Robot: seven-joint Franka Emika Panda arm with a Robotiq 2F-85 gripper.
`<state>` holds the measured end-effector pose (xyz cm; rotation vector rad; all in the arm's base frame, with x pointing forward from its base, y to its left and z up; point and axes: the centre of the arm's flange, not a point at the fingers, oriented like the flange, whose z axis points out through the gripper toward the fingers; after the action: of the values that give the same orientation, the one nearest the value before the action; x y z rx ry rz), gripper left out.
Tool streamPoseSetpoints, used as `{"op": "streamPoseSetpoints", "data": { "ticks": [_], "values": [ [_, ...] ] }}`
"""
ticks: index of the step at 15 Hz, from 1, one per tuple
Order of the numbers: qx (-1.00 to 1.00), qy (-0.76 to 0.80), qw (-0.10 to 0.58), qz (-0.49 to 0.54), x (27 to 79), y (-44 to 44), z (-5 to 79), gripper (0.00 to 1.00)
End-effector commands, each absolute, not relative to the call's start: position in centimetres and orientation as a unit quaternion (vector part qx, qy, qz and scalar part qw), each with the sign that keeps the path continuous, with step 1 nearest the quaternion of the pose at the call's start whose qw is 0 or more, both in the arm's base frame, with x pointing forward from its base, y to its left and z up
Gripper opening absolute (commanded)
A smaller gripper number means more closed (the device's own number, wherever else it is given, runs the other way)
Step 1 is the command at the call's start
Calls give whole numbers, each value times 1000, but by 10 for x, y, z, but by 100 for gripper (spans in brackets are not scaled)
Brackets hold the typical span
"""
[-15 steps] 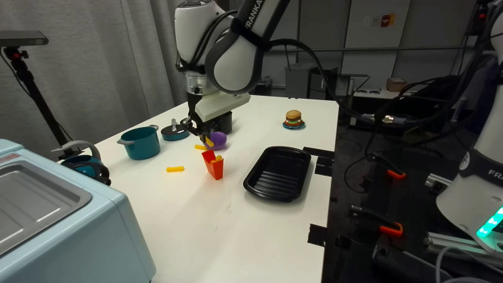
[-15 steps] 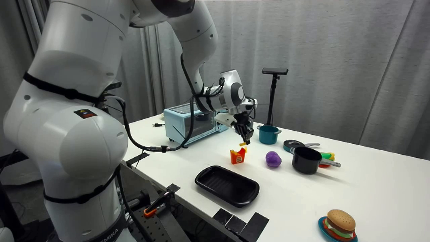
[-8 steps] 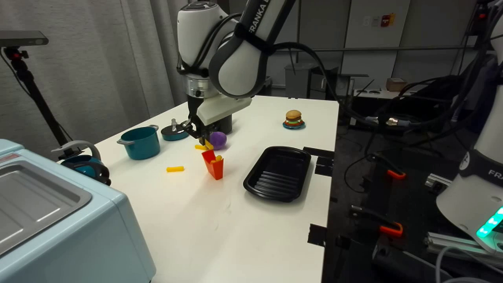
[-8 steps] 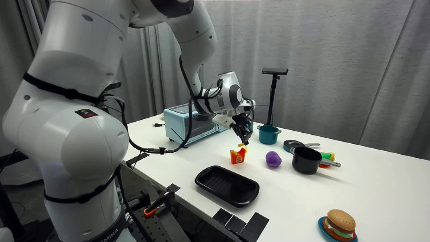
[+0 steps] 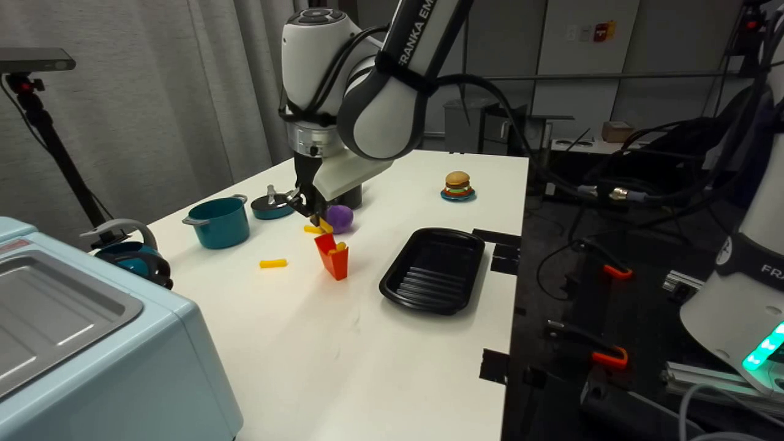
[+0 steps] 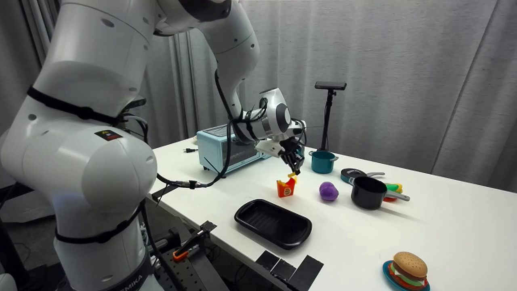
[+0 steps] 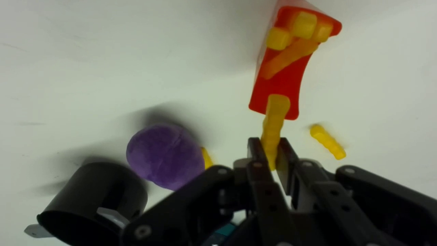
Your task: Pick up a fry plush toy from the table and put it in the red box
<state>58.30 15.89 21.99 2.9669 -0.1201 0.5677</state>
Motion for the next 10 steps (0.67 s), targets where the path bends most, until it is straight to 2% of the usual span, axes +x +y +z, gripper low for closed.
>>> {"op": "streamPoseSetpoints", "data": {
  "ticks": [1,6,7,8,10],
  "values": [
    [976,-29,62,206,576,160,214,4],
    [977,-23,64,202,571,167,207,4],
    [977,-22,65,201,571,169,207,39],
    [977,-21,64,200,571,170,206,40],
    [978,-19,63,200,570,173,205,54]
  ]
}}
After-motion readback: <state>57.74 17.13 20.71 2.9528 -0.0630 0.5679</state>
